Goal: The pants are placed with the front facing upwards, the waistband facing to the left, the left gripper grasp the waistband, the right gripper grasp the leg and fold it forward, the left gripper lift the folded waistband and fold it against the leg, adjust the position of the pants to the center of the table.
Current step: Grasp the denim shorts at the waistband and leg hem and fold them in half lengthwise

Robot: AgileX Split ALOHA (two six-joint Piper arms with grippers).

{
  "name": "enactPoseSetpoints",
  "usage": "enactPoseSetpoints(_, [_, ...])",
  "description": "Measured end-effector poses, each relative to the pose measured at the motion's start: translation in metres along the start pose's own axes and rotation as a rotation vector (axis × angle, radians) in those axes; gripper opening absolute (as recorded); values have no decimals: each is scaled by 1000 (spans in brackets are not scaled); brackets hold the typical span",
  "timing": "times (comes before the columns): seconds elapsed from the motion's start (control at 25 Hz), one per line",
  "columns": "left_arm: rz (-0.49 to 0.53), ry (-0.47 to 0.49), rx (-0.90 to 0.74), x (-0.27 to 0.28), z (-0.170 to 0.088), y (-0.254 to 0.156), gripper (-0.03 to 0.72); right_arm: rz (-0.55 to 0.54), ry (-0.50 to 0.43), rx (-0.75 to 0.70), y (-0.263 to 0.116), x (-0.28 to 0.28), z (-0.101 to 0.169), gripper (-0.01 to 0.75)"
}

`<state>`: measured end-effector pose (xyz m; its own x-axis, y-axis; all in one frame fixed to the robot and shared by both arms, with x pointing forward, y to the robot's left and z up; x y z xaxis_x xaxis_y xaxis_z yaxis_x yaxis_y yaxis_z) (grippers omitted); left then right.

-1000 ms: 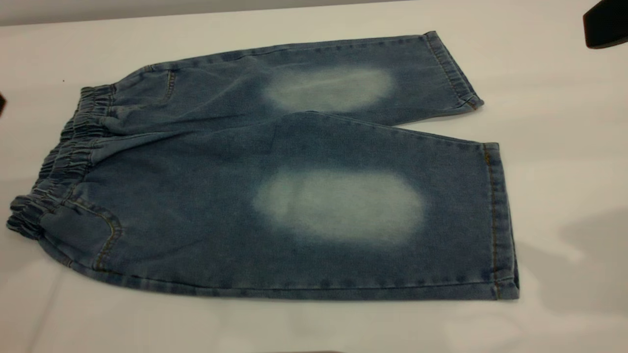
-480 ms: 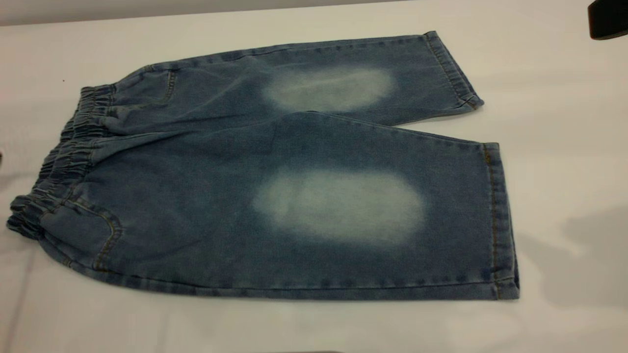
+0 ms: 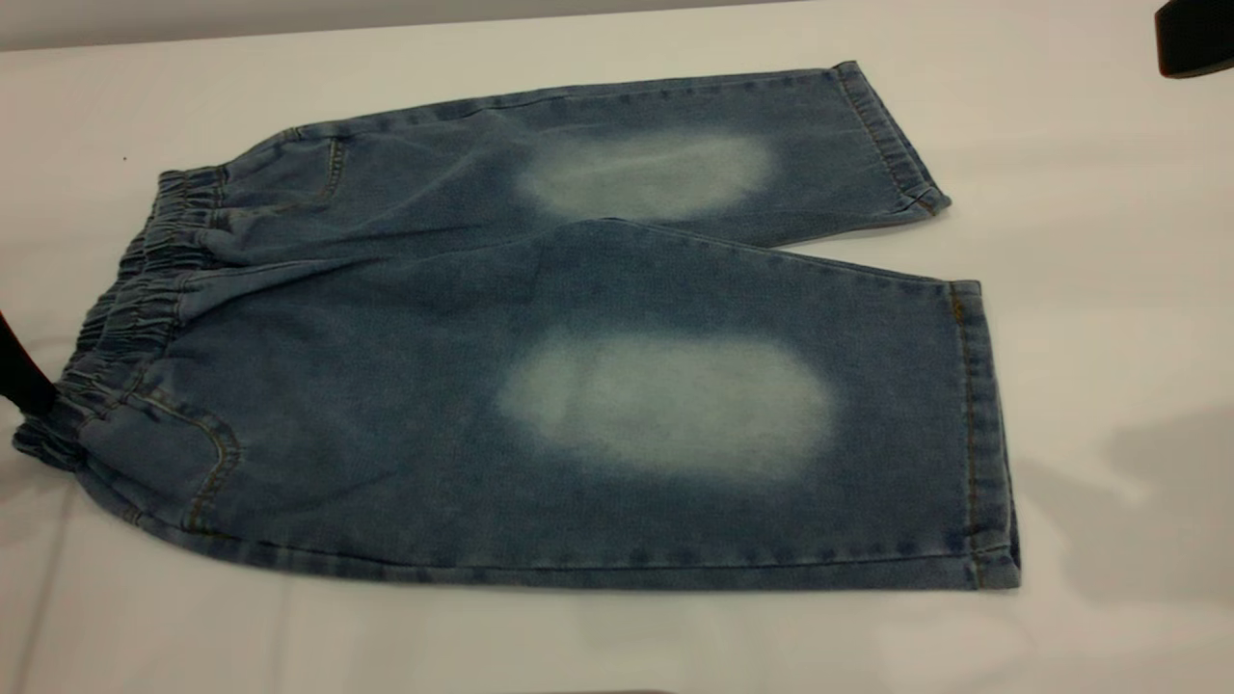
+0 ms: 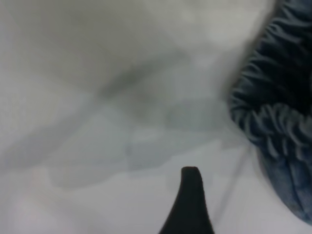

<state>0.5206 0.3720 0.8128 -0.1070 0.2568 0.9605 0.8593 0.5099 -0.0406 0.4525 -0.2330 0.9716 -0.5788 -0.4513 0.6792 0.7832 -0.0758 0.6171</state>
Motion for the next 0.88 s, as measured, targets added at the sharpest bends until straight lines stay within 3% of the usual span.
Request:
enactPoseSetpoints(0.44, [-45,-59,1,-1,-8,6,559,-2,2,-5,0,0,0,468])
enactPoseSetpoints(0.88, [5,-68,22,-21,-4,8,559,-3,2,-5,0,0,0,468])
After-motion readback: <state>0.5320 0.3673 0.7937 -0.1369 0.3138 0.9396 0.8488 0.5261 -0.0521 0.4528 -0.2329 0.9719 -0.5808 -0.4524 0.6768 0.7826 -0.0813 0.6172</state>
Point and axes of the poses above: a point on each arm's last joint axis where the gripper is mounted, x pointing back along that axis away from the gripper, z along the wrist's bending axis when the last joint is at zero, y = z × x, the point moved 4 cm from there along -x, pointing out along that axis toward the gripper, and after that the axes turned 4 degrees about x, right-handed, at the moved point
